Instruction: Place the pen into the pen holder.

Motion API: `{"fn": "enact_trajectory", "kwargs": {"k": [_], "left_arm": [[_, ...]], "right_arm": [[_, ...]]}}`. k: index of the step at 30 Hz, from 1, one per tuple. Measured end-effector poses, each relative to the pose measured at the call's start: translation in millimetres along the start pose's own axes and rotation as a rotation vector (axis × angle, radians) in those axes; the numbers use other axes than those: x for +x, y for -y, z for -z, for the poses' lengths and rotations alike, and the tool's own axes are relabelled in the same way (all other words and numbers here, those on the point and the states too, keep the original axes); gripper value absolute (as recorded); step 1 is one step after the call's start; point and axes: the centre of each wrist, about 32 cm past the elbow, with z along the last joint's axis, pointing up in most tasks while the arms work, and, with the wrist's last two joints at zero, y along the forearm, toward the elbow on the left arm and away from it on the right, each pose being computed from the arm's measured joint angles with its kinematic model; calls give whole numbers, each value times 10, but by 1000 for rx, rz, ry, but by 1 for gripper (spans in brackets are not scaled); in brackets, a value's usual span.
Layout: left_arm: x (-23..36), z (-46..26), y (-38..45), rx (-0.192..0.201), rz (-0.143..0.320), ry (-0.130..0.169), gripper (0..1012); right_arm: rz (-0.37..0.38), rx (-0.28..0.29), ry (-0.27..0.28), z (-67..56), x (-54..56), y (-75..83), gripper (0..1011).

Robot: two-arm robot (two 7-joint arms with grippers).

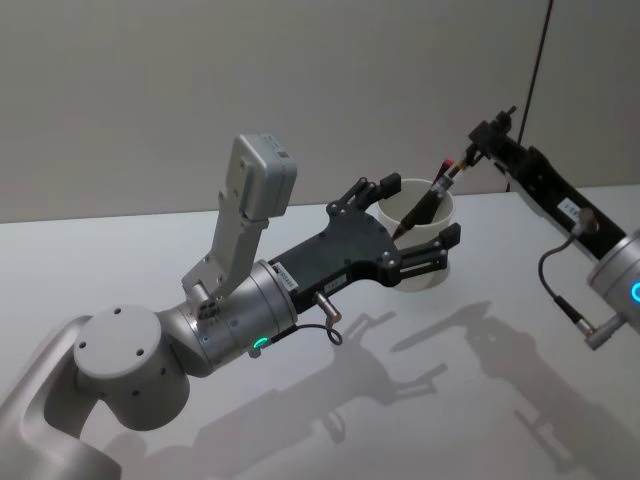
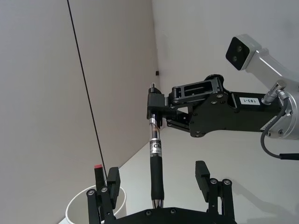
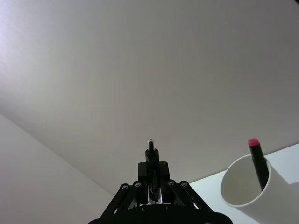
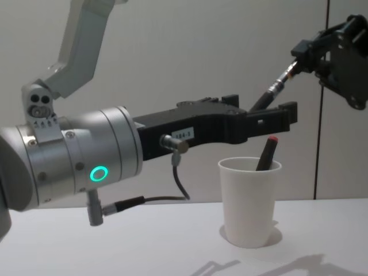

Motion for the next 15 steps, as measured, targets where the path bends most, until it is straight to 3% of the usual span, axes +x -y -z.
{"fn": "enact_trajectory", "kwargs": {"k": [7, 15], "left_arm": [[0, 0, 0, 0, 0, 0, 1001], [0, 0, 0, 0, 0, 0, 1001]], "right_arm": [[12, 30, 70, -56, 34, 6, 136], [23, 70, 197, -149, 96, -8, 136]]}}
